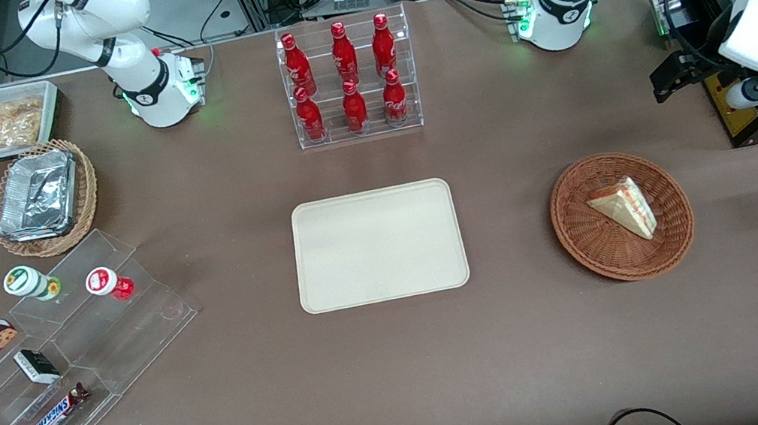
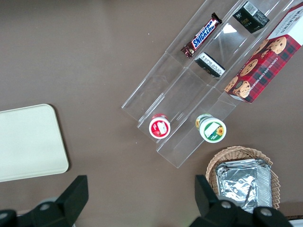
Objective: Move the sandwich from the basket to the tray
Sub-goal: 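Move the left gripper over the wrapped sandwich in the wicker basket, then lower the left gripper and close it on the wrapped sandwich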
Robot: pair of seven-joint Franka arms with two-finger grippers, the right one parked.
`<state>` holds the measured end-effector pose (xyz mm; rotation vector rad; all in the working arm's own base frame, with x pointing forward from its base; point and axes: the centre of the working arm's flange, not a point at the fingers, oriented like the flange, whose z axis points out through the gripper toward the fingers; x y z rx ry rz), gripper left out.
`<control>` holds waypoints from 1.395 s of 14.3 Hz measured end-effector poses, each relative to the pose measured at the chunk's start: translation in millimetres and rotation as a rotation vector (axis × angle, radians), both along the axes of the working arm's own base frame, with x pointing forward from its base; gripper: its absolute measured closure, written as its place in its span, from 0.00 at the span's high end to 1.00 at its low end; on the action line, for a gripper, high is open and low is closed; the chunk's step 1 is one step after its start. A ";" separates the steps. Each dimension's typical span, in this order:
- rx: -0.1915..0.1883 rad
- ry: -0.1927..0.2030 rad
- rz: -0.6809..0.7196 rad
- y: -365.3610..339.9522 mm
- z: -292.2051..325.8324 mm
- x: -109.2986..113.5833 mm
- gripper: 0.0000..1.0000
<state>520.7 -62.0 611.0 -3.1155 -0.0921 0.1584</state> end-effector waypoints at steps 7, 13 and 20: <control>0.015 0.141 0.003 4.1 -46.1 2.4 1.00; 0.012 0.111 0.011 10.0 -182.5 11.0 1.00; 0.012 -0.041 0.271 40.9 -259.9 -3.4 1.00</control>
